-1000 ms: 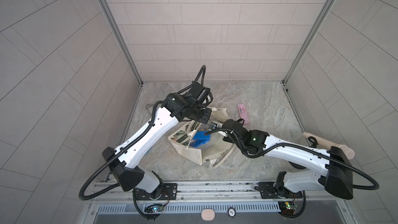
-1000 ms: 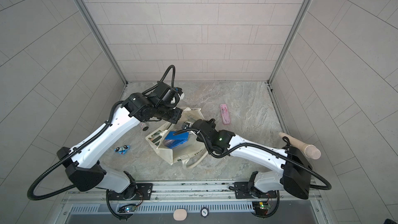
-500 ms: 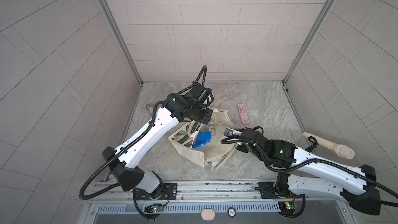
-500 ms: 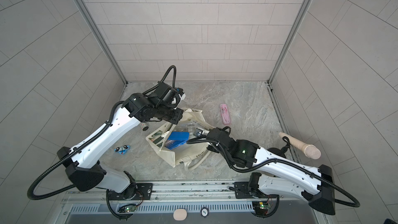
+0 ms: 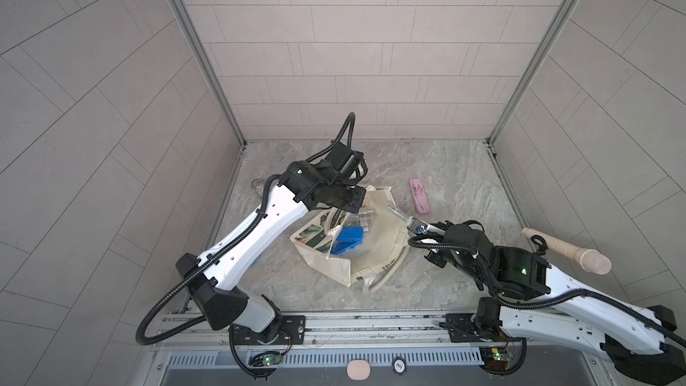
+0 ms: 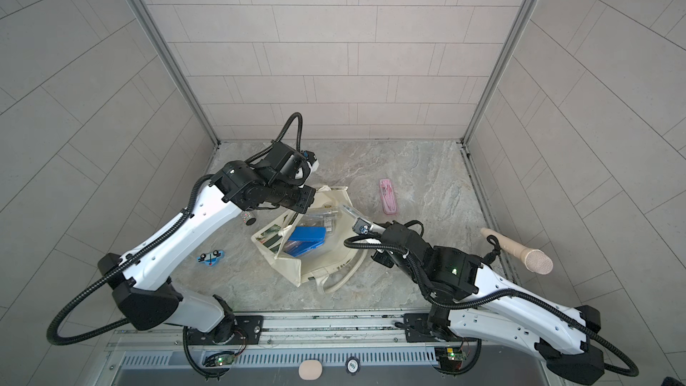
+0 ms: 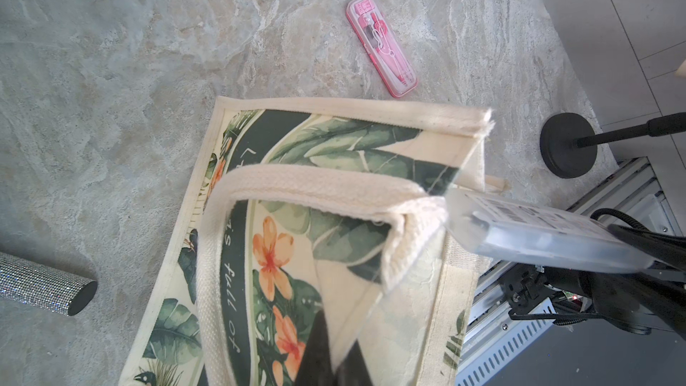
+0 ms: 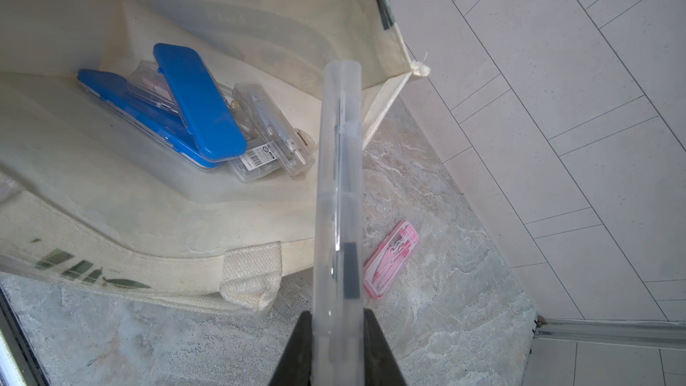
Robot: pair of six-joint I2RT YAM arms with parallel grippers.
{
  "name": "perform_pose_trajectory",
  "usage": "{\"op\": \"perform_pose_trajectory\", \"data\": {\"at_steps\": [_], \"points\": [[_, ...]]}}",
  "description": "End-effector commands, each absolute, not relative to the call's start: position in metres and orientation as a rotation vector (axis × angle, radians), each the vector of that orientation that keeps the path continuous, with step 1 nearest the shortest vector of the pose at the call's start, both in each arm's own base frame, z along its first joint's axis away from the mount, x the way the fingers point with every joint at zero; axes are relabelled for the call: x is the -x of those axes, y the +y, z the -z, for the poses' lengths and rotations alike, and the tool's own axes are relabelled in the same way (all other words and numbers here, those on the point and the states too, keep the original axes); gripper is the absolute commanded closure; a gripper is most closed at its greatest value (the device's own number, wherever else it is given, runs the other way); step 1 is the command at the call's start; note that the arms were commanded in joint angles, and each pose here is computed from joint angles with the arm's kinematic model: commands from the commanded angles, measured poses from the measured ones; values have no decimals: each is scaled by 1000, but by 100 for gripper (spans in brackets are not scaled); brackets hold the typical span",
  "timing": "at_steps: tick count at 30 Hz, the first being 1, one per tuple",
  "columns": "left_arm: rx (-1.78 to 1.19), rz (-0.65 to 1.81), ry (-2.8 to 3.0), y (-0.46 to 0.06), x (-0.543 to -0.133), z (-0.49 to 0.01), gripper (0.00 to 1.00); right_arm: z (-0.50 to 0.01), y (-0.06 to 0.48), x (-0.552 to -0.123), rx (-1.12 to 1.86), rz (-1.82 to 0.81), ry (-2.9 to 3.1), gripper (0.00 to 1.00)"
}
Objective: Take out the compass set from the canvas bag
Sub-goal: Place the compass set at the center of the board.
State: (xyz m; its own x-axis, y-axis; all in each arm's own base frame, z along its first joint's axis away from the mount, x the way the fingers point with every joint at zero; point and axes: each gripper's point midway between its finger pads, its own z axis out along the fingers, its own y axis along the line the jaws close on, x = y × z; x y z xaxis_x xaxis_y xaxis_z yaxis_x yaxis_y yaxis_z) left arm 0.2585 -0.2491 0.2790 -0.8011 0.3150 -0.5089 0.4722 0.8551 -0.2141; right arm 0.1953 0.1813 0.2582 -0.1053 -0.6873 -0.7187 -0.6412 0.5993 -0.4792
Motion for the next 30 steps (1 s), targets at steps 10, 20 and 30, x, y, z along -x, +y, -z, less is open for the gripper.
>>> {"op": "perform_pose_trajectory", "data": {"at_steps": [10, 20, 30], "points": [[-573, 486, 2539, -246, -251, -288, 100, -307, 155, -197, 880, 52, 1737, 86], [-578, 492, 2536, -248, -253, -288, 100, -316, 126, -198, 764, 124, 1726, 84], [-594, 487, 2538, -251, -255, -287, 100, -301, 105, -208, 641, 170, 1793, 84]]}}
